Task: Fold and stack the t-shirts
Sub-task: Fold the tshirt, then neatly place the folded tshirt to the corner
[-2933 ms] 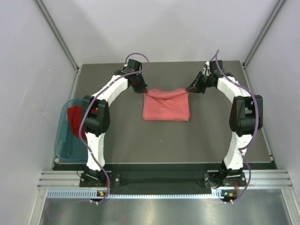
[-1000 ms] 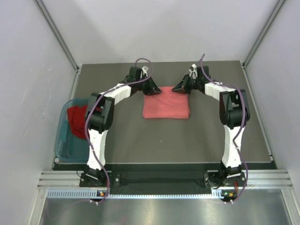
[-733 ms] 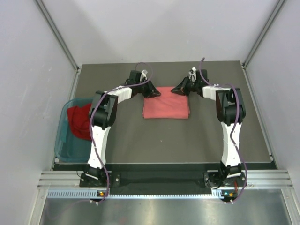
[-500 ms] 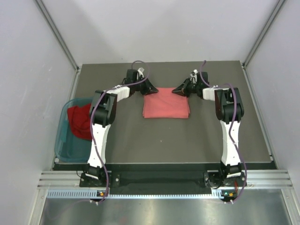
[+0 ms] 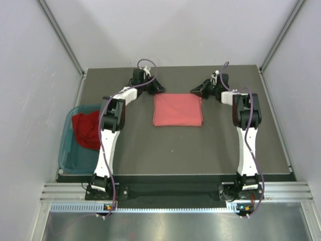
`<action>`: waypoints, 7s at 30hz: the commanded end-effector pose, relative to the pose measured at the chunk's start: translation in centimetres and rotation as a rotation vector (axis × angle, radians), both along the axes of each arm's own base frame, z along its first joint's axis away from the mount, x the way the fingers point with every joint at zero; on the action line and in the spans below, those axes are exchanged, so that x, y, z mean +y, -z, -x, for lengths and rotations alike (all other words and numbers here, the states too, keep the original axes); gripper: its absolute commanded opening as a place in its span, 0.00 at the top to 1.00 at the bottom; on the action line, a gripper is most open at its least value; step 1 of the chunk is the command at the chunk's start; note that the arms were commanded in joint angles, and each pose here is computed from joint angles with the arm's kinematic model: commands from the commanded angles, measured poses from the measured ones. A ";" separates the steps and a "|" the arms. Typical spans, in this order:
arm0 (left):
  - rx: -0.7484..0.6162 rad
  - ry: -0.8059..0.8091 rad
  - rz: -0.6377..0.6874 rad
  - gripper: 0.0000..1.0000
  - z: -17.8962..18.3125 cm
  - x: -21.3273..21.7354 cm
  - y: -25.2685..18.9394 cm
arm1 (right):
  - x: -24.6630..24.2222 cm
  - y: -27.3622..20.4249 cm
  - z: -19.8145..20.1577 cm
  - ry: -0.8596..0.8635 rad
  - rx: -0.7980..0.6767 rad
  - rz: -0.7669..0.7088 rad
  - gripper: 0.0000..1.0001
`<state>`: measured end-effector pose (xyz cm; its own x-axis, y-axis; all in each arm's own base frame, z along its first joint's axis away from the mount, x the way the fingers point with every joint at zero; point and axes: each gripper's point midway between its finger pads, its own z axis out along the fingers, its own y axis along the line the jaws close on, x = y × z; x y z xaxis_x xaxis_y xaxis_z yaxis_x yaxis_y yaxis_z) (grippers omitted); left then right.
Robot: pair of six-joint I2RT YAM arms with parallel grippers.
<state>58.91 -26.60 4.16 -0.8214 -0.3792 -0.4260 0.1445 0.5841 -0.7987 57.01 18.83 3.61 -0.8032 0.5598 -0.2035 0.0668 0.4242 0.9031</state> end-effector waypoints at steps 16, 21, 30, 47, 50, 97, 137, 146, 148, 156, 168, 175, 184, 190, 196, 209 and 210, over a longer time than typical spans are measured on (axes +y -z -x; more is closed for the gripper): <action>0.038 0.042 0.001 0.74 7.0 -0.5 -8.5 | -2.8 -10.2 2.3 -0.025 -0.083 0.179 0.91; 0.065 0.074 0.084 0.75 9.9 -2.3 -8.0 | 0.6 -8.7 7.2 -0.132 -0.057 0.102 0.91; 0.214 0.028 0.083 0.77 13.1 -0.3 0.1 | 1.5 -2.9 9.7 -0.146 0.020 -0.070 0.92; 0.184 0.139 0.046 0.77 15.9 -0.6 -5.5 | -1.1 -6.7 10.3 -0.190 0.011 0.125 0.92; 0.193 0.141 0.073 0.76 16.5 -1.1 -6.7 | 0.7 -8.3 12.7 -0.224 -0.011 0.104 0.92; 0.465 0.113 -0.070 0.81 22.9 1.7 3.6 | 8.0 1.9 21.9 -0.474 0.168 0.008 0.97; 0.132 0.015 0.134 0.80 2.3 3.0 -3.4 | -3.7 -4.1 0.8 -0.011 0.020 0.098 0.76; 0.093 0.032 -0.139 0.78 6.4 6.3 -7.7 | -6.0 -4.4 3.1 -0.149 -0.054 0.336 0.40; 0.111 0.031 -0.167 0.78 8.2 6.8 -7.7 | -6.2 -3.1 4.2 -0.191 -0.047 0.375 0.37; 0.051 0.067 -0.175 0.77 15.7 7.6 -14.1 | -5.9 0.0 5.0 -0.269 -0.068 0.417 0.29; 0.091 0.061 -0.170 0.77 22.0 8.6 -14.4 | -2.7 2.9 5.0 -0.299 -0.034 0.536 0.50; 0.105 0.067 -0.169 0.77 22.3 8.6 -14.5 | -2.9 3.6 4.5 -0.240 -0.001 0.588 0.83; 0.141 0.058 -0.224 0.77 23.2 9.4 -13.6 | -8.0 0.4 4.1 -0.047 -0.005 0.842 1.00; 0.152 0.050 -0.258 0.77 23.9 10.0 -12.8 | -11.6 -2.5 3.6 -0.034 -0.002 1.040 1.00; 0.168 0.055 -0.248 0.78 24.2 9.9 -11.2 | -15.2 -5.9 1.5 -0.043 -0.068 1.263 1.00; 0.198 0.032 -0.239 0.78 24.3 9.9 -9.6 | -28.5 -8.0 -4.3 0.275 -0.073 1.378 1.00; 0.195 0.028 -0.238 0.78 24.2 9.8 -9.7 | -29.0 -8.3 -4.8 0.291 -0.087 1.391 1.00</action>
<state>33.77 -16.58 12.80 -0.9277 -0.2539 -0.2736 -0.0173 0.7615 -0.6479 58.70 -6.57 7.99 -0.7615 0.0316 -0.6474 0.1922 0.9649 -0.1788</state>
